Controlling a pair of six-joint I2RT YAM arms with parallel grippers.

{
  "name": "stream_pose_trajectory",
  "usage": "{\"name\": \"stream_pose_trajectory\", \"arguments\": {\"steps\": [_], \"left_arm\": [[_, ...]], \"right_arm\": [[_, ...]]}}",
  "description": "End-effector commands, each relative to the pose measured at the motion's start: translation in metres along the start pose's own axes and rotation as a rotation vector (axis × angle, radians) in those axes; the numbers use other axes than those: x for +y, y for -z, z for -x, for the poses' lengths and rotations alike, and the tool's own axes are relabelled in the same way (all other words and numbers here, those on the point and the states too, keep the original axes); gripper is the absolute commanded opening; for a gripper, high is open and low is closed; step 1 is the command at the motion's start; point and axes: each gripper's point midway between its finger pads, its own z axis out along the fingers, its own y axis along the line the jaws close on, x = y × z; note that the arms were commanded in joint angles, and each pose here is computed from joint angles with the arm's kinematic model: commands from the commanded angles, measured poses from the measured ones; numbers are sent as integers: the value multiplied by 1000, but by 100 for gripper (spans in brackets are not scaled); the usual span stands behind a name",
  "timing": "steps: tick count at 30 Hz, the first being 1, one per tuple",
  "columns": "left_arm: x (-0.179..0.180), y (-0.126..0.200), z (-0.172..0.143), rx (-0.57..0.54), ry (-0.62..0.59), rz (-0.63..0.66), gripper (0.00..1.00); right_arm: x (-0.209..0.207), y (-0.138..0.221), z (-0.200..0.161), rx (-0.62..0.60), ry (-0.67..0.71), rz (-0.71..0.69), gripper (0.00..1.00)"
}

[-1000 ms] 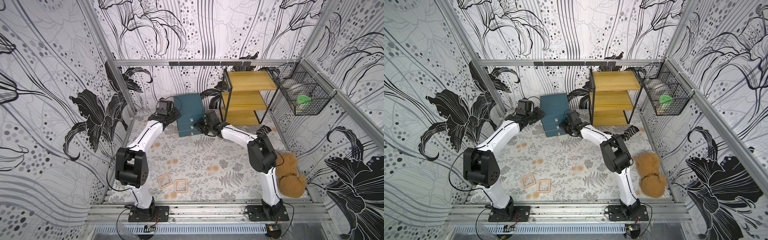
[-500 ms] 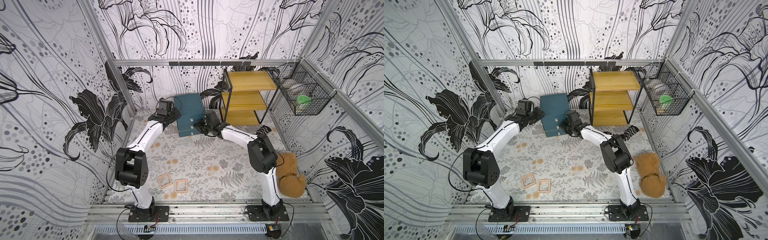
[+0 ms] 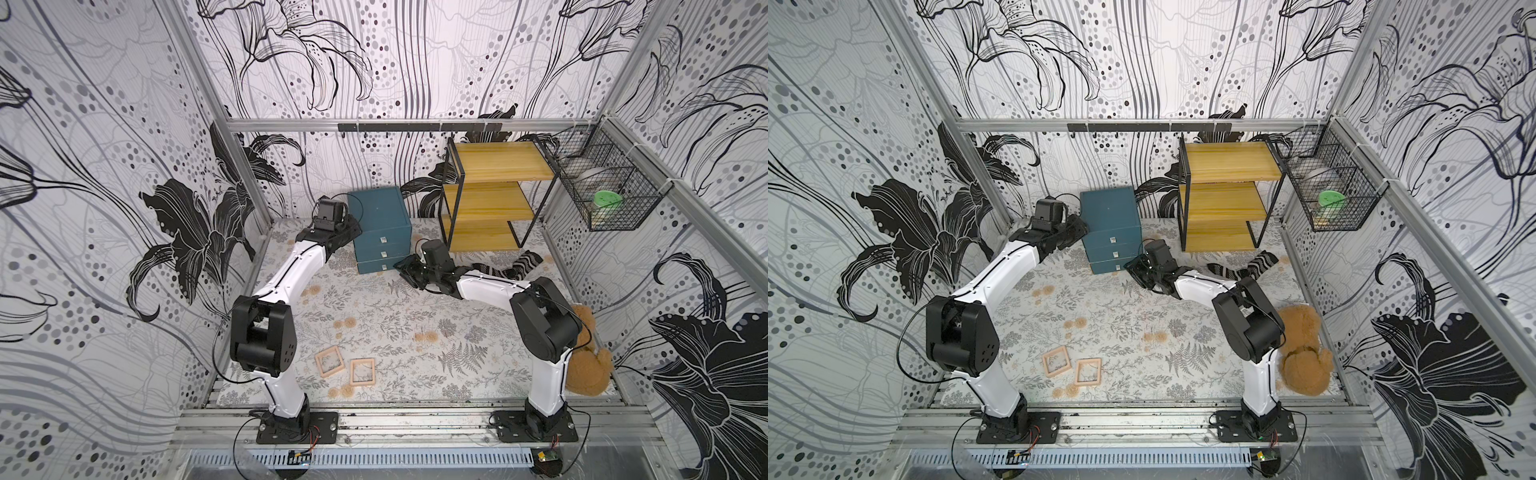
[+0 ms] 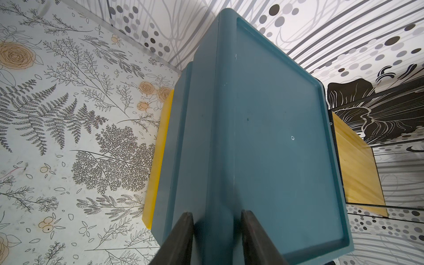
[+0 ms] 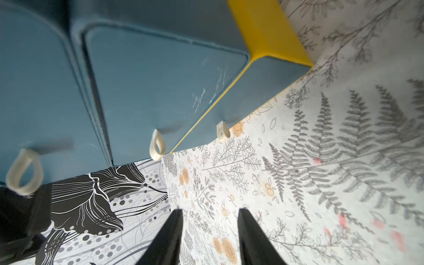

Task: Place the brooch boxes into the drawer by color
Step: Open the drawer in the storage box.

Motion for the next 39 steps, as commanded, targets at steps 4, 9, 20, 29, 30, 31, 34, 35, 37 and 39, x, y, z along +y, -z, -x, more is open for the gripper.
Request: {"name": "stream_pose_trajectory", "arguments": {"steps": [4, 9, 20, 29, 30, 31, 34, 35, 37, 39], "left_arm": [[5, 0, -10, 54, -6, 23, 39], [4, -1, -10, 53, -7, 21, 39], [3, -3, -9, 55, -9, 19, 39], [5, -4, -11, 60, -10, 23, 39], [5, -4, -11, 60, -11, 24, 39], [5, -3, -11, 59, -11, 23, 39], [5, -3, -11, 61, -14, 22, 39], [5, -3, -11, 61, -13, 22, 39], [5, -4, -11, 60, -12, 25, 39], [5, -4, -11, 61, -13, 23, 39]], "right_arm": [[4, -25, -7, 45, -29, 101, 45], [-4, -37, -5, 36, -50, 109, 45], [-13, -63, -3, 57, -80, 102, 44], [-10, -80, 6, 48, -86, 112, 41], [-11, -81, 7, 47, -88, 111, 39], [-11, -82, 7, 45, -93, 111, 38], [-12, -87, 8, 46, -102, 115, 36], [-11, -88, 8, 46, -102, 116, 35], [-11, -90, 8, 48, -105, 116, 34], [-11, -91, 9, 49, -106, 118, 32]]}}
